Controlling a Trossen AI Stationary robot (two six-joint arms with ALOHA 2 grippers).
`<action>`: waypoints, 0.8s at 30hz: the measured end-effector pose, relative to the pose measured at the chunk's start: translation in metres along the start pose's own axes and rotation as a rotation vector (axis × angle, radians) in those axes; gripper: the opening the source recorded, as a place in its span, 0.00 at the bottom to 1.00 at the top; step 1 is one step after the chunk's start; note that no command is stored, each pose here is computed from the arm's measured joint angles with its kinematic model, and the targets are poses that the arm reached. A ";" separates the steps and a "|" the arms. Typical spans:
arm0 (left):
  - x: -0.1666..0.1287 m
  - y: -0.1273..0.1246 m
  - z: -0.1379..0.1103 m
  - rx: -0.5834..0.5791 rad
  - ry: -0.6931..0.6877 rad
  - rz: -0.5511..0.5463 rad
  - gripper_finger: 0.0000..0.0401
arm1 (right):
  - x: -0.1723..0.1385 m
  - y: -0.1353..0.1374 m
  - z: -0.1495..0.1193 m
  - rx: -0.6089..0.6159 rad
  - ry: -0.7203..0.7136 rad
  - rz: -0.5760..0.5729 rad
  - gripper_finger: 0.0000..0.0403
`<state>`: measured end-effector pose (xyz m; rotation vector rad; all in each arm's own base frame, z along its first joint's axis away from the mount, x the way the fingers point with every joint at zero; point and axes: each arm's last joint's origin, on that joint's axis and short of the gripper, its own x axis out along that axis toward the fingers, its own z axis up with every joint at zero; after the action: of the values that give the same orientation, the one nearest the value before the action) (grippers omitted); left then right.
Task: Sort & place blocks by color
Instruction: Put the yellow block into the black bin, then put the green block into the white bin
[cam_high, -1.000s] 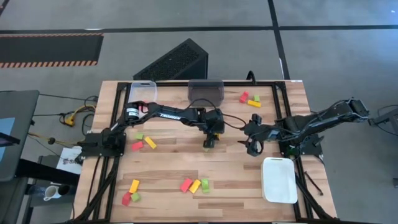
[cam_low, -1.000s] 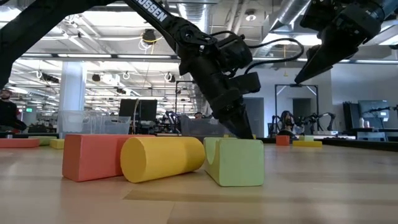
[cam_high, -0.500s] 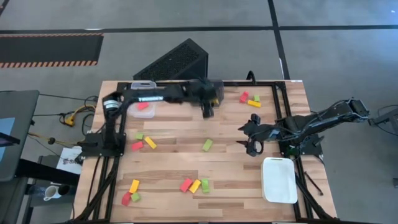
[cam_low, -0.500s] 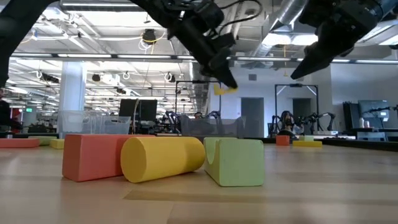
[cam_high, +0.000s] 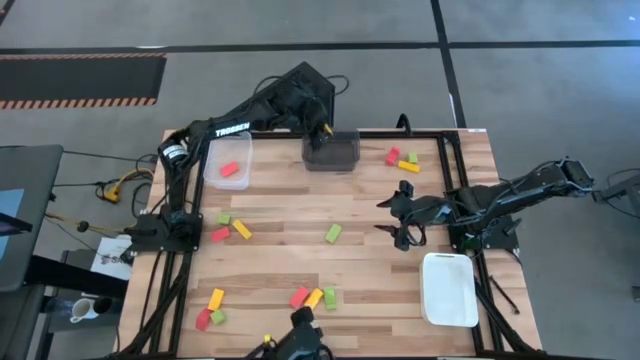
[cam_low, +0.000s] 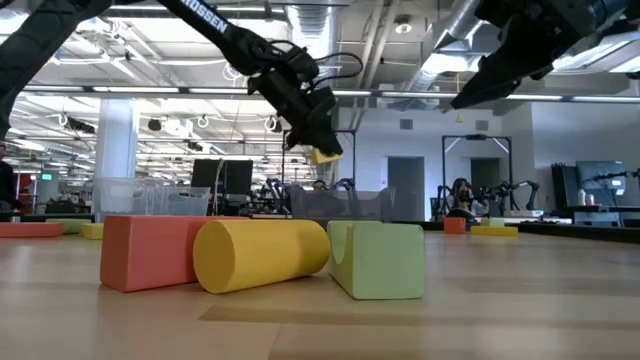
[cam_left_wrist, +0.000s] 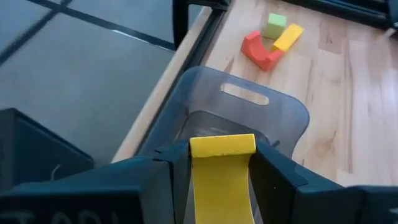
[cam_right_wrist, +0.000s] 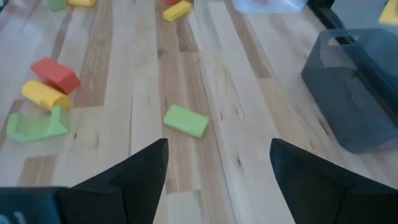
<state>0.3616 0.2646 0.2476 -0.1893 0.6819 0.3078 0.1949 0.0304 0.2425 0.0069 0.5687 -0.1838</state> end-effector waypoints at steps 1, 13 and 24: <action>0.004 0.001 -0.002 -0.003 0.000 -0.008 0.29 | 0.000 -0.001 0.000 0.001 0.002 -0.004 0.76; 0.018 -0.011 -0.006 0.020 0.029 -0.044 0.53 | 0.001 -0.005 0.000 0.010 0.007 -0.022 0.76; -0.051 -0.051 0.038 0.008 0.299 -0.224 0.71 | 0.001 -0.004 0.000 0.011 0.008 -0.019 0.76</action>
<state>0.3635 0.2162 0.3134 -0.3055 0.9482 0.0610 0.1951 0.0258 0.2419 0.0129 0.5763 -0.2054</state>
